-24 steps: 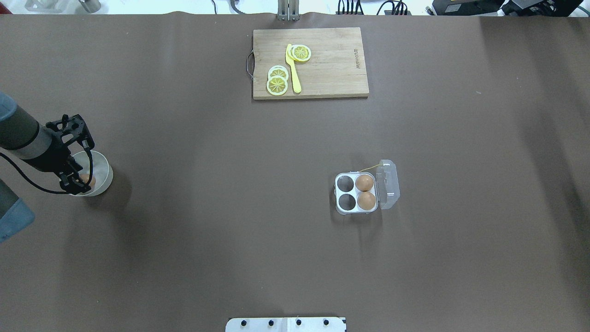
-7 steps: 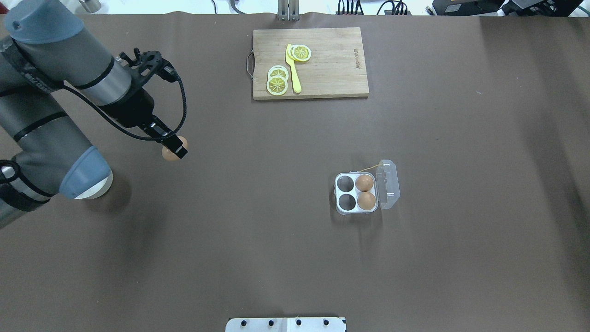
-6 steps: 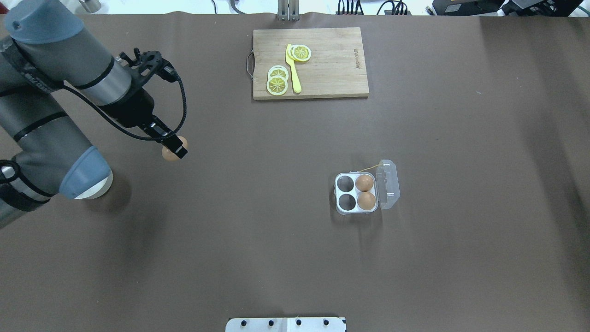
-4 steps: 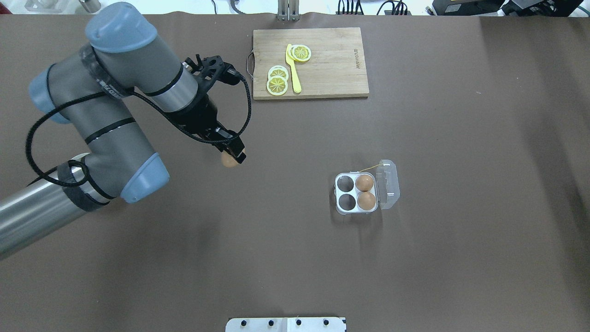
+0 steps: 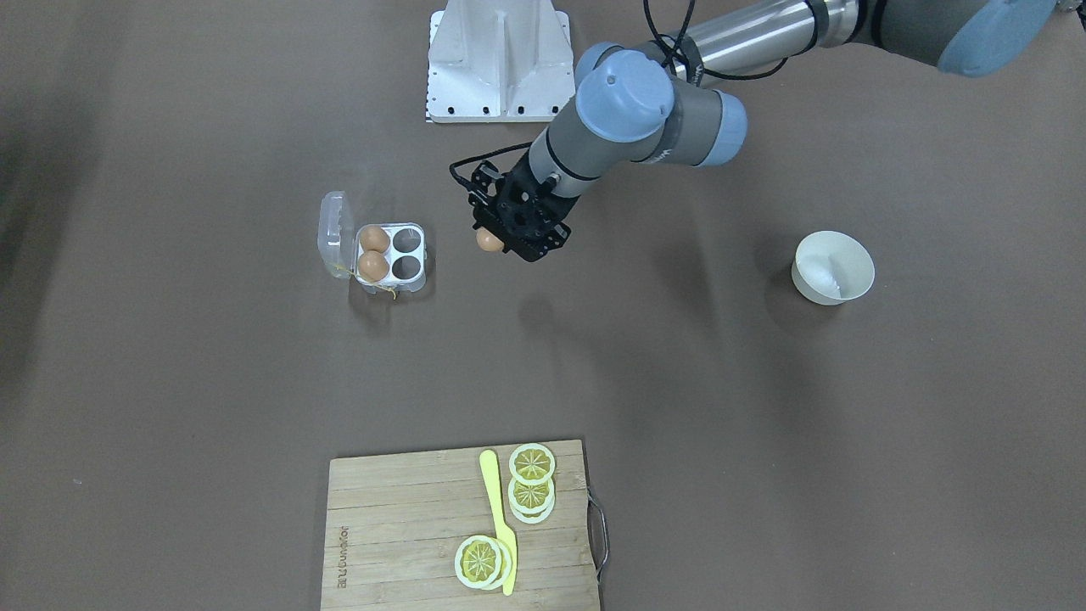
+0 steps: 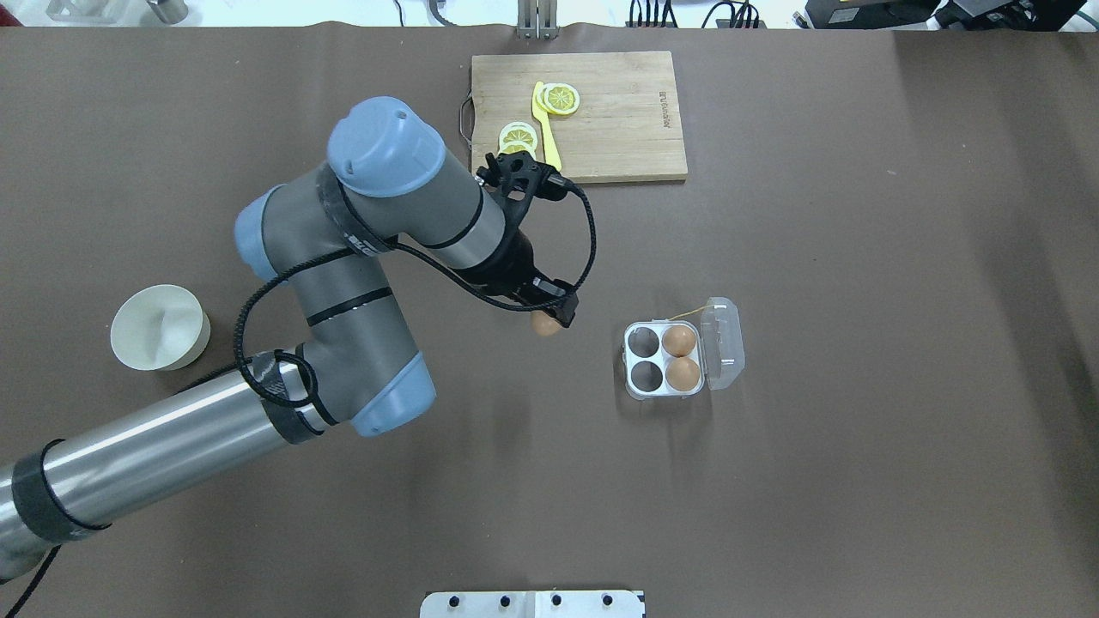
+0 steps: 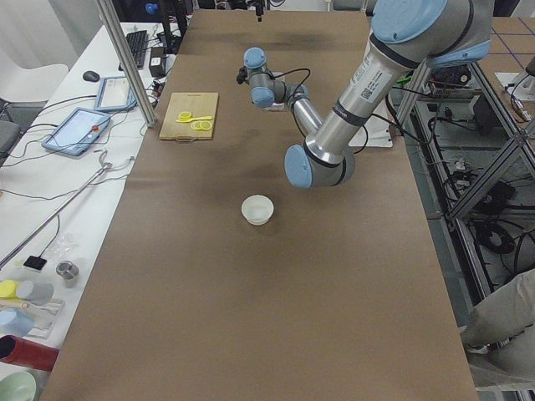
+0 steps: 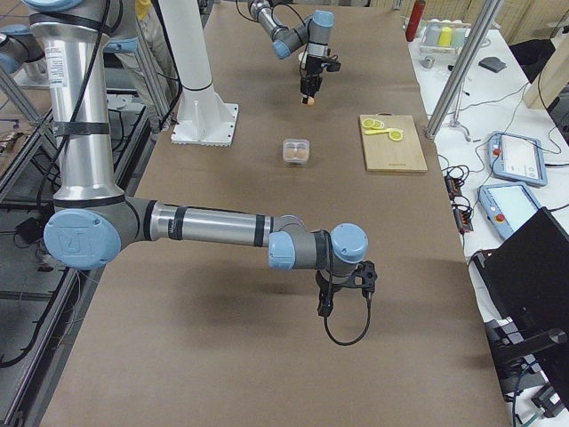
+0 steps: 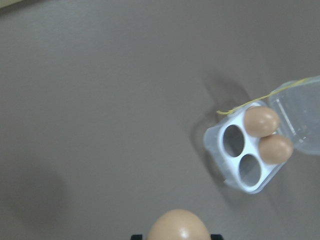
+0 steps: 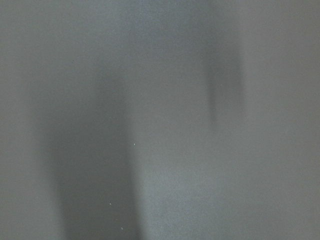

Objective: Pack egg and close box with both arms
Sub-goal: 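Lift the egg with the left gripper and carry it to the egg box, then lower the egg into the empty cup and open the left gripper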

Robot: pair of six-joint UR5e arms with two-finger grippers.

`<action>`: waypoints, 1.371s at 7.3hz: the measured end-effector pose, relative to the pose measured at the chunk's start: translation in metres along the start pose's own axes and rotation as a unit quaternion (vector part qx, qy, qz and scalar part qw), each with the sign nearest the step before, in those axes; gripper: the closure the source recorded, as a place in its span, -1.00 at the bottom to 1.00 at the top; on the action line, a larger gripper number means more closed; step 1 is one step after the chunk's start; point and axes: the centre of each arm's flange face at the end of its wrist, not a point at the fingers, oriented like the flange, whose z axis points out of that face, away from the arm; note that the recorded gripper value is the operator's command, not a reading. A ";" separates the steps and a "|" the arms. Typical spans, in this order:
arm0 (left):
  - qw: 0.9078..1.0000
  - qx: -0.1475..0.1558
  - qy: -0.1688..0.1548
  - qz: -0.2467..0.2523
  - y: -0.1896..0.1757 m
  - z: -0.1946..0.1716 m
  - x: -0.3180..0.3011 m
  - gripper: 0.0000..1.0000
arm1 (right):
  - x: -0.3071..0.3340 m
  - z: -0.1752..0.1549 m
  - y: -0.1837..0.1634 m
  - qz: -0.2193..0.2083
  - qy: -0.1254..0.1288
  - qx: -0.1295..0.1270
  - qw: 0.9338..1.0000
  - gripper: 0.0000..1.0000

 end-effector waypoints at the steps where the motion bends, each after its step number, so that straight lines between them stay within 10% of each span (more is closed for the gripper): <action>1: 1.000 0.017 0.006 -0.007 -0.005 0.012 0.023 0.23 | 0.000 0.000 0.000 0.001 -0.001 -0.001 1.000 -1.00; 10: 0.997 0.078 -0.001 0.003 0.021 0.092 0.093 0.23 | 0.007 0.008 0.000 0.006 0.000 -0.008 1.000 -1.00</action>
